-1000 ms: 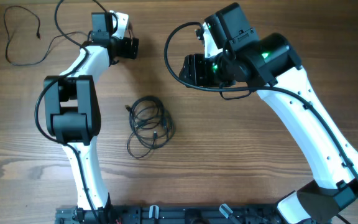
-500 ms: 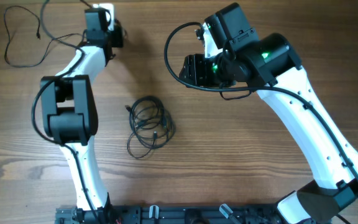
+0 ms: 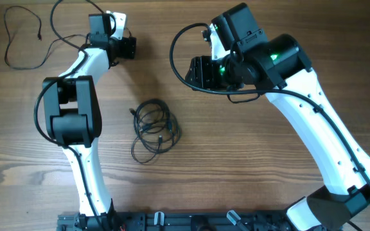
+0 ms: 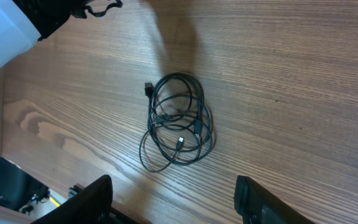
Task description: Untangle cables
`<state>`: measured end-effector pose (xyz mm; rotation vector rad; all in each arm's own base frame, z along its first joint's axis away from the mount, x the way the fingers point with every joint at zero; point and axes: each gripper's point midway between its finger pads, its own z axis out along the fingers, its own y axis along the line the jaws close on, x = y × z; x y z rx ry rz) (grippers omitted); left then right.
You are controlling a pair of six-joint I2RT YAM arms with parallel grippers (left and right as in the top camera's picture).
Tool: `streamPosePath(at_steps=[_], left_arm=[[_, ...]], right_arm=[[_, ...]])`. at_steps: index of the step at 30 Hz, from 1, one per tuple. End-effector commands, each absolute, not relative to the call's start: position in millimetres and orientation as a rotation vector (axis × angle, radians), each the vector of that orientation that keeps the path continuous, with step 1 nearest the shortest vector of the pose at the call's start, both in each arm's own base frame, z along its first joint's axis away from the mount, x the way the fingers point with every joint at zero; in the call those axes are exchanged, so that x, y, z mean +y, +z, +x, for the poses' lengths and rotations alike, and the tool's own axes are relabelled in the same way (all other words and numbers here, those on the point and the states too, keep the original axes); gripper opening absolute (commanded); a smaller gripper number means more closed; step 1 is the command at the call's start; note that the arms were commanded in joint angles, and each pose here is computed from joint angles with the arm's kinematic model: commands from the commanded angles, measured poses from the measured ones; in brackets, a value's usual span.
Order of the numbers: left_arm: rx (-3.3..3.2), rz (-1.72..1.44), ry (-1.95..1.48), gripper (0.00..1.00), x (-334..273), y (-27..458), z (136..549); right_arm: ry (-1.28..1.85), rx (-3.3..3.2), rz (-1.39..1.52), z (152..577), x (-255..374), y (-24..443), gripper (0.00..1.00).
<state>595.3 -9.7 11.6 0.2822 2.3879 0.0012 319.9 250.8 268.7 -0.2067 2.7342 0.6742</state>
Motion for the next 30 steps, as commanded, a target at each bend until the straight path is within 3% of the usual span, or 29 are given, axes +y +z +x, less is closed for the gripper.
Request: streamPosePath(at_steps=[1,2,3,8,11,12,16,18,23,25,27,28,29,30], left_arm=[[2.374,0.337,0.049,0.72,-3.4,2.7,598.3],[2.367,0.332,0.052,0.63,-1.1,0.9,600.2],[2.37,0.33,0.053,0.62,0.1,-3.5,600.4],[2.401,0.304,0.058,0.67,13.7,-31.6,598.2],[2.415,0.249,0.059,0.12,29.2,-38.8,596.6],[2.418,0.191,0.048,0.04,36.4,-38.5,596.6],[2.347,-0.195,-0.036,0.04,76.5,-9.3,603.8],[2.162,-0.509,-0.139,0.04,108.5,48.6,616.3],[1.873,-0.595,-0.153,0.04,156.8,166.2,619.3],[1.789,-0.637,-0.166,0.04,173.4,193.6,615.9],[1.76,-0.762,-0.148,0.04,204.1,188.9,605.0],[1.796,-0.827,-0.087,0.1,218.2,171.5,595.8],[1.838,-0.881,-0.031,0.43,227.1,154.4,586.6],[1.877,-0.912,0.031,0.56,234.6,141.2,577.9]], right_arm=[[0.665,2.748,-0.209,320.7,252.7,262.4,0.64],[0.665,2.75,-0.209,320.4,252.6,262.2,0.65],[0.664,2.751,-0.21,320.1,252.4,262.0,0.65],[0.648,2.794,-0.187,317.4,250.7,244.7,0.65],[0.654,2.813,-0.128,319.1,251.8,232.4,0.64],[0.652,2.816,-0.127,319.3,252.0,229.7,0.64],[0.652,2.816,-0.128,319.2,251.9,229.5,0.64],[0.652,2.816,-0.128,319.2,251.9,229.6,0.64],[0.652,2.816,-0.129,319.2,251.9,229.6,0.64],[0.651,2.817,-0.13,319.0,251.8,229.5,0.64],[0.65,2.818,-0.129,318.8,251.6,229.3,0.64],[0.651,2.818,-0.129,318.7,251.7,229.3,0.64],[0.651,2.818,-0.128,318.8,251.7,229.3,0.64],[0.651,2.817,-0.129,318.9,251.7,229.4,0.64]])
